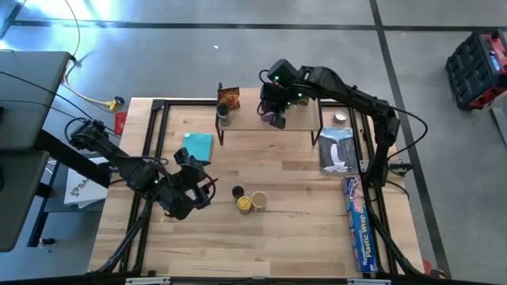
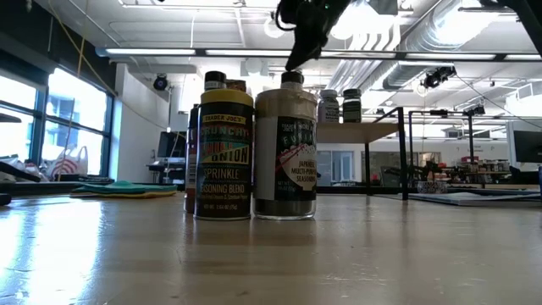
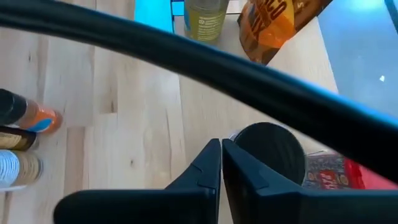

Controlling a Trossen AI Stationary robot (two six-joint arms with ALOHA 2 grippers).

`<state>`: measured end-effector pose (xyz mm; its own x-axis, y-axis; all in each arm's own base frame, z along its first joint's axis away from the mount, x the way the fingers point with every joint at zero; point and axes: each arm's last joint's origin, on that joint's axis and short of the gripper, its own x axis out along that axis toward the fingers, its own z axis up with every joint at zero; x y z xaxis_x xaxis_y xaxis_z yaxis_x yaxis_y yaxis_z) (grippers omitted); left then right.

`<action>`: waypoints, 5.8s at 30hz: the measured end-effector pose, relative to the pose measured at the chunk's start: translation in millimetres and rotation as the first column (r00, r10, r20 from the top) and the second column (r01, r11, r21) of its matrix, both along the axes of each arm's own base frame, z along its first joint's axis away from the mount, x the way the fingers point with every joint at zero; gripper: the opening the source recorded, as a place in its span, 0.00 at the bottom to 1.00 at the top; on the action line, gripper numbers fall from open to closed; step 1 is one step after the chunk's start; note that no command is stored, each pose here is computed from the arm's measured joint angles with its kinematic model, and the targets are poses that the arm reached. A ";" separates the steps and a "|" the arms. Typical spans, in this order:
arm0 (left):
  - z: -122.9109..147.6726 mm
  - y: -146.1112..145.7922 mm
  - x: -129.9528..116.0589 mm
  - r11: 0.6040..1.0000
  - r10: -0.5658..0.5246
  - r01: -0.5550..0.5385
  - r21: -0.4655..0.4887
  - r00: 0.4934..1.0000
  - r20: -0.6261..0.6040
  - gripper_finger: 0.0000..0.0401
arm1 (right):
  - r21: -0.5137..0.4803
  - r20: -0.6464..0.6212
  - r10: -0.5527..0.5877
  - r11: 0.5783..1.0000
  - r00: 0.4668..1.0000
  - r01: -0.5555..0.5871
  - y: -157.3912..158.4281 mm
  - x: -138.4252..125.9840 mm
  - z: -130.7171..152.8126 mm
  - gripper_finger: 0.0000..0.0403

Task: Shelf spices
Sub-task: Put the left black seasoning bottle on the shelf, then put the golden seasoning bottle under the shelf

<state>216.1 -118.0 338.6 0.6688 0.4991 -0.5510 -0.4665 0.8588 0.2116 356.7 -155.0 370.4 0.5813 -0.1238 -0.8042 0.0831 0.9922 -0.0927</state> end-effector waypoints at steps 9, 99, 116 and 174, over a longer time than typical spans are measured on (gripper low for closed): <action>0.1 0.7 -0.4 1.000 0.009 -0.009 0.015 1.000 0.005 0.65 | -0.018 0.026 -0.028 0.999 0.999 0.028 -11.6 6.2 -21.4 0.00; -5.4 -30.6 -24.9 0.996 -0.037 0.025 0.084 0.990 0.133 0.65 | -0.161 0.386 -0.010 0.984 0.922 0.078 152.7 -83.9 18.3 0.00; -4.2 -29.3 -24.3 0.980 -0.069 0.047 0.195 0.992 0.103 0.65 | -0.149 0.758 0.265 0.960 0.596 -0.238 307.6 -96.3 -115.1 0.00; -4.7 -30.0 -24.6 0.988 -0.058 0.041 0.146 0.992 0.114 0.65 | 0.063 0.615 0.155 0.968 0.773 -0.245 252.4 -25.9 -173.6 0.75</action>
<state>191.5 -148.0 333.9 0.7505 0.5319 -0.3922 -0.4532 0.8462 0.2804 330.8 97.5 196.8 0.9503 0.1306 -0.2828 -0.1242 0.9914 0.0407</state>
